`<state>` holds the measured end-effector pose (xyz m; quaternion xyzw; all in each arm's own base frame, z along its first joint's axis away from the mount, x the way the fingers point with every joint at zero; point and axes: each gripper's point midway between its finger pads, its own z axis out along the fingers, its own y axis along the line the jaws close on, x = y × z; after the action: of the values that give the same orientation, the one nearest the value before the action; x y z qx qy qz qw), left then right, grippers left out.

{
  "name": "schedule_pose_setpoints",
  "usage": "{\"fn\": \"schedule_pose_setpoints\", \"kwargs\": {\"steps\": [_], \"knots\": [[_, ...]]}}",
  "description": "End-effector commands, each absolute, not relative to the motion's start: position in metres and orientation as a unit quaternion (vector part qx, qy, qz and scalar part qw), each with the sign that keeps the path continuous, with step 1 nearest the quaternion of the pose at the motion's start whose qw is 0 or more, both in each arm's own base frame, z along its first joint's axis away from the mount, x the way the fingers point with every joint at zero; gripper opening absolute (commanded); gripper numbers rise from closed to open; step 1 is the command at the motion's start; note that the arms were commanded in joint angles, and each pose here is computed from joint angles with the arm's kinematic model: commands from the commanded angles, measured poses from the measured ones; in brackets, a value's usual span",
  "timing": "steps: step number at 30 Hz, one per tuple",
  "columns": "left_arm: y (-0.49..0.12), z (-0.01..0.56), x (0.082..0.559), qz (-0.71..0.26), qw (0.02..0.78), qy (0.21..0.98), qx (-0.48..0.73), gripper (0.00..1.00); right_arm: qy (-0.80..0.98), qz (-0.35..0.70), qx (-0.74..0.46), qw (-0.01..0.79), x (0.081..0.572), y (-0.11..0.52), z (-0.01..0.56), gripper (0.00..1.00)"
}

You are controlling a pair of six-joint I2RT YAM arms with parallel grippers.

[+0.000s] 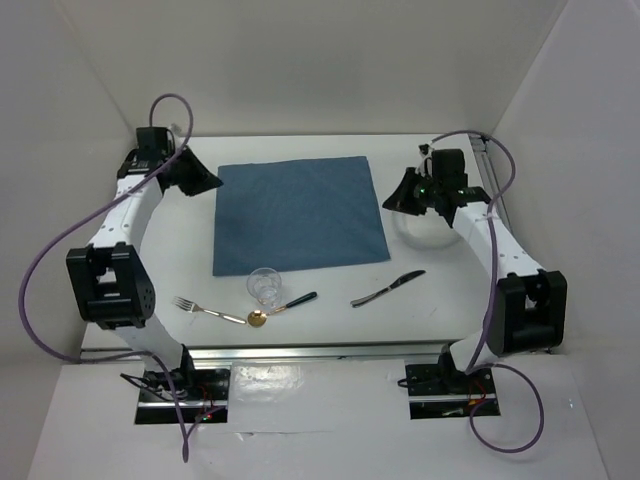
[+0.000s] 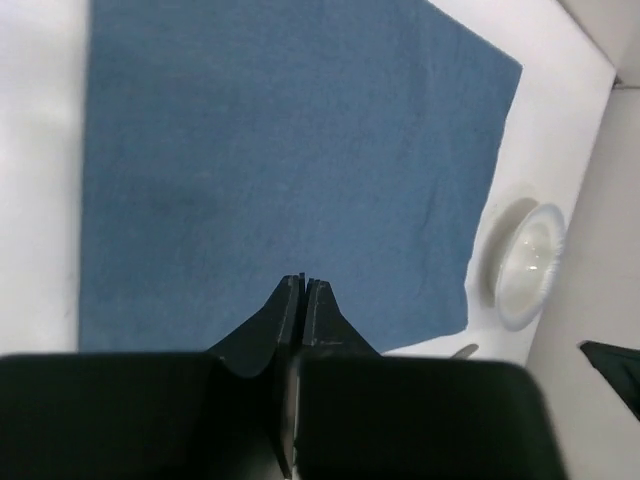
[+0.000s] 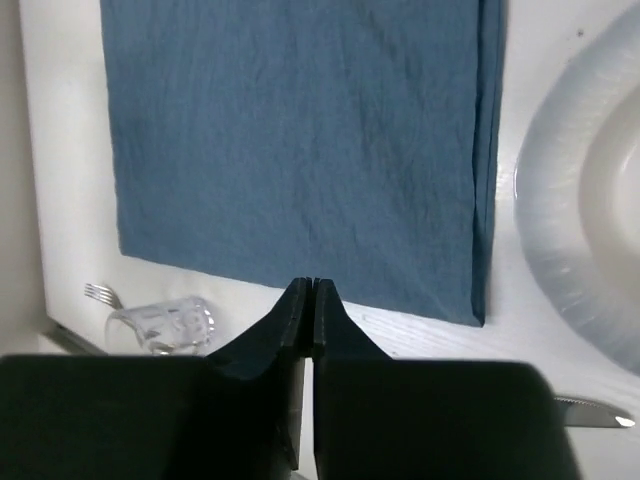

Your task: Set the dinner table for one person

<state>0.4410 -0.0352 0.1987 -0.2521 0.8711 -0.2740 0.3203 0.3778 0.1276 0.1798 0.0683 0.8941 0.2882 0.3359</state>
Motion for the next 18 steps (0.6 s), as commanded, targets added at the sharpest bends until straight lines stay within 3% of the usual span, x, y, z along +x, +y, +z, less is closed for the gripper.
{"fn": "schedule_pose_setpoints", "kwargs": {"steps": [1,4,5,10,16,18], "knots": [[-0.052,0.141,0.443,-0.228,0.251,0.913,-0.226,0.0,0.892,0.26,0.063,0.365,0.4,0.142,0.193,0.0],[-0.059,0.113,0.449,-0.226,0.222,0.919,-0.236,0.0,0.906,0.261,0.046,0.329,0.432,0.172,0.17,0.0],[-0.059,0.108,0.453,-0.227,0.226,0.918,-0.235,0.0,0.922,0.25,0.044,0.293,0.44,0.178,0.135,0.0],[-0.053,0.073,0.459,-0.203,0.19,0.932,-0.233,0.0,0.934,0.229,0.051,0.268,0.491,0.195,0.101,0.0],[-0.061,0.04,0.46,-0.195,0.153,0.943,-0.221,0.0,0.958,0.162,0.097,0.215,0.489,0.187,0.029,0.0],[-0.065,0.032,0.462,-0.194,0.149,0.946,-0.213,0.0,0.954,0.16,0.114,0.229,0.485,0.183,0.032,0.0]]}}
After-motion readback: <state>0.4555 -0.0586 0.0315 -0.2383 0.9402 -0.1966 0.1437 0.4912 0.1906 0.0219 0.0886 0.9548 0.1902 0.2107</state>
